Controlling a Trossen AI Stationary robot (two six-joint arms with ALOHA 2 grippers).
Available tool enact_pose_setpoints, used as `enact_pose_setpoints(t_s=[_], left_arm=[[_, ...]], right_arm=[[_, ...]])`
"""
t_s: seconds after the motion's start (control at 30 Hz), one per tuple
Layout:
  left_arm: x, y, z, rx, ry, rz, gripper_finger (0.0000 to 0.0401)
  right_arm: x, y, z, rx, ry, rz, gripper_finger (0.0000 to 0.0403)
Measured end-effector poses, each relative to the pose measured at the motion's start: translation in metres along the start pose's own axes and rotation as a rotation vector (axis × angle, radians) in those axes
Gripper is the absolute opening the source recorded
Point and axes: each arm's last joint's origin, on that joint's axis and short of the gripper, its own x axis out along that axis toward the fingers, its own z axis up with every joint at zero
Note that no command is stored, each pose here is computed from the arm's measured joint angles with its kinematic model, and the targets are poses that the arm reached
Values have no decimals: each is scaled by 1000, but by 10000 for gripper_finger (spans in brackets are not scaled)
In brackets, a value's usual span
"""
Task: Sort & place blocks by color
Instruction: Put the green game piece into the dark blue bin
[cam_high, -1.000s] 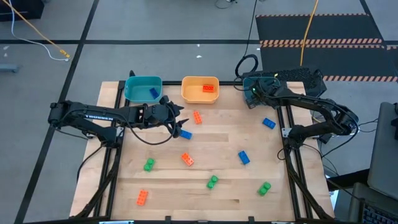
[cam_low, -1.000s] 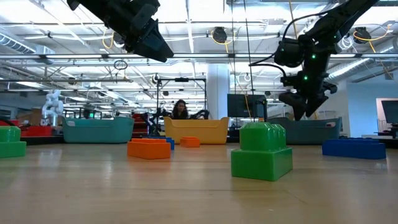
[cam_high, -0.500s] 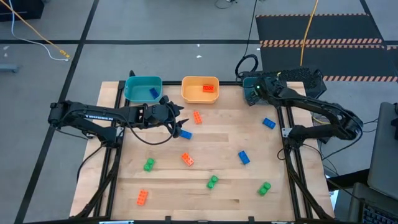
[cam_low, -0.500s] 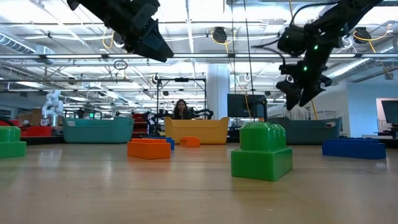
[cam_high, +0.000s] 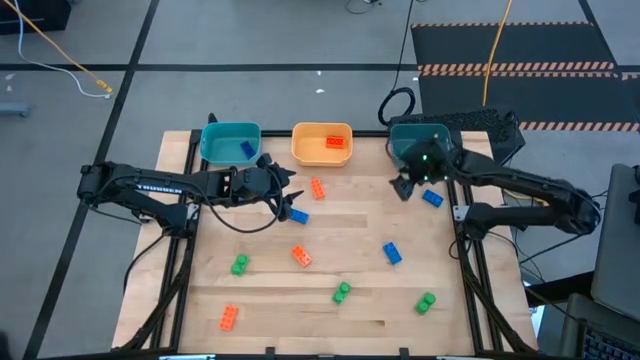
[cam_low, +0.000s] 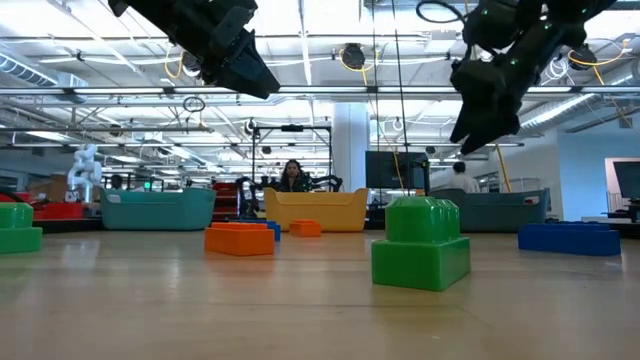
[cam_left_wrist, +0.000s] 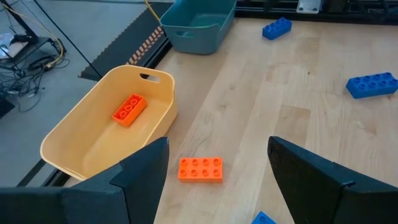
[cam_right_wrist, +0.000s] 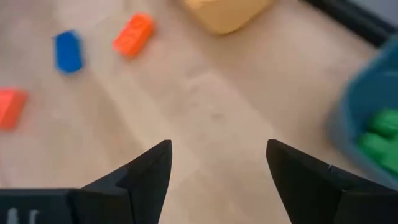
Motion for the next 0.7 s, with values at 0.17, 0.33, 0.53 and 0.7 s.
enact_pose_setpoints(t_s=[0.17,0.33,0.53,0.7], left_arm=[[0,1,0,-7,-2,3,273],[0,1,0,-11,-4,3,273],[0,1,0,-11,-4,3,273],[0,1,1,-11,-6,4,273]], right_arm=[[2,27,-14,-147,90,95,254],[-2,61,-32,-382,183,334,254],[-14,100,-55,-577,223,578,254],[-18,122,-79,-627,325,643,254]])
